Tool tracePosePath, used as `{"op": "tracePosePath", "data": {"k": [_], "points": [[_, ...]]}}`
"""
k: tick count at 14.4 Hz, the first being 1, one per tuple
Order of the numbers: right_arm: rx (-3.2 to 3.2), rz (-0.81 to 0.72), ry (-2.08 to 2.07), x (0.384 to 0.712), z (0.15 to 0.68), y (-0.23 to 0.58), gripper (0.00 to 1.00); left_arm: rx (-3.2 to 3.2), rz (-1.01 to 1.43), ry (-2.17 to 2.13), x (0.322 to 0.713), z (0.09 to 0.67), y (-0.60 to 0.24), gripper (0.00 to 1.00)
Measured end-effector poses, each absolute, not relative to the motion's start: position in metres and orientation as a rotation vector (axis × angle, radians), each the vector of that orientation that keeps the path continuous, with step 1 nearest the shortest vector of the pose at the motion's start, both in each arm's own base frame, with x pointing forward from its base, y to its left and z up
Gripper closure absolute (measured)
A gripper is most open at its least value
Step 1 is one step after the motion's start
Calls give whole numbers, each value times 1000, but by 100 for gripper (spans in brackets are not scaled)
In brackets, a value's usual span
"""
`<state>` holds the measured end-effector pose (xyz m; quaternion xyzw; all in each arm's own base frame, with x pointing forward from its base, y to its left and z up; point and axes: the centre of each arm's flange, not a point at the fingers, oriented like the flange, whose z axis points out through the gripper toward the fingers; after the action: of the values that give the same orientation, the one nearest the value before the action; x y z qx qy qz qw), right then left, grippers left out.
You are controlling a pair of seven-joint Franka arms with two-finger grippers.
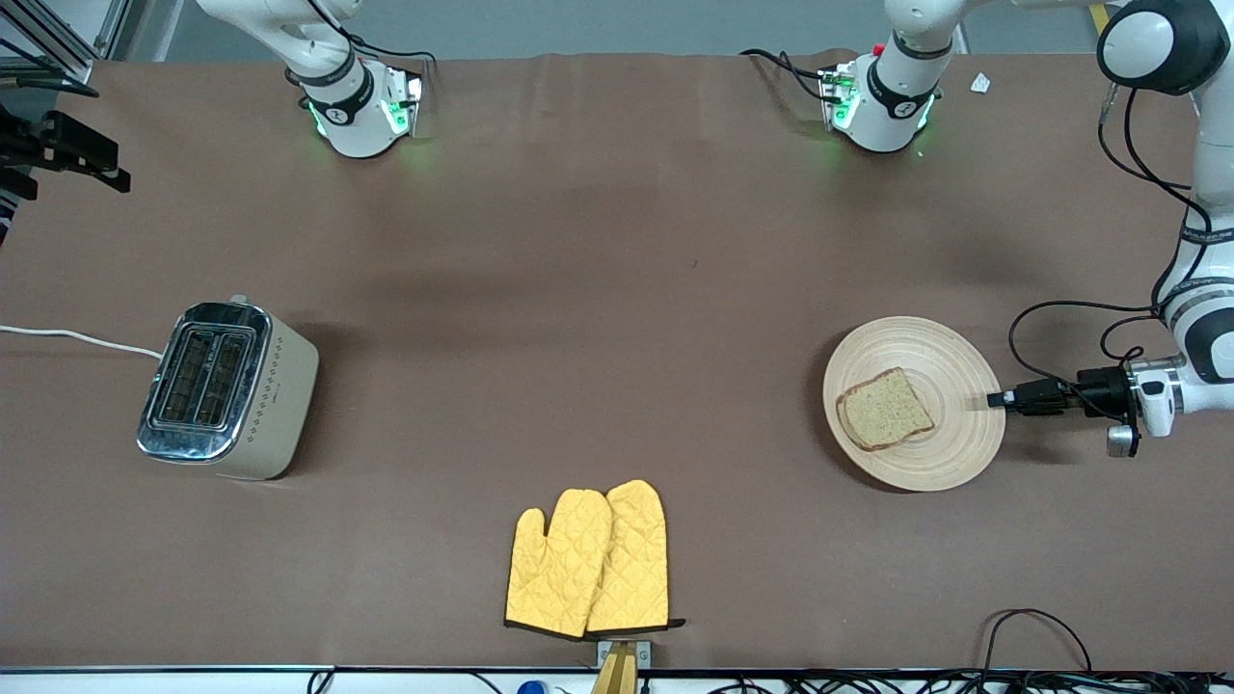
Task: Move plate and put bread in toaster
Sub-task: 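Grip the wooden plate rim with the left gripper, then slide the wooden plate with the left gripper toward the table middle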
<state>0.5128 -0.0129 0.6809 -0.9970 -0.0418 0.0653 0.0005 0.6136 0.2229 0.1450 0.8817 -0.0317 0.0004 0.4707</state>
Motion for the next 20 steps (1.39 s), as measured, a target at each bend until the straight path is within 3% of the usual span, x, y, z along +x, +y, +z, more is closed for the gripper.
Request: {"op": "tracePosePath", "data": {"k": [1,2,4,12,20], "points": [[-3131,204,-131,513,681,-13,0,2159,0,-78,613,144,223,63],[-3131,204,-131,513,681,-13,0,2159,-1,-78,614,144,222,63],[-3131,203,-131,513,681,-13,0,2159,-1,-80,614,144,221,75],[-3139,127,-120,518,685,-17,0,2150,4,-98,619,147,213,90],[-3147,31,-113,545,661,-20,0,2106,32,-170,641,167,175,91]]}}
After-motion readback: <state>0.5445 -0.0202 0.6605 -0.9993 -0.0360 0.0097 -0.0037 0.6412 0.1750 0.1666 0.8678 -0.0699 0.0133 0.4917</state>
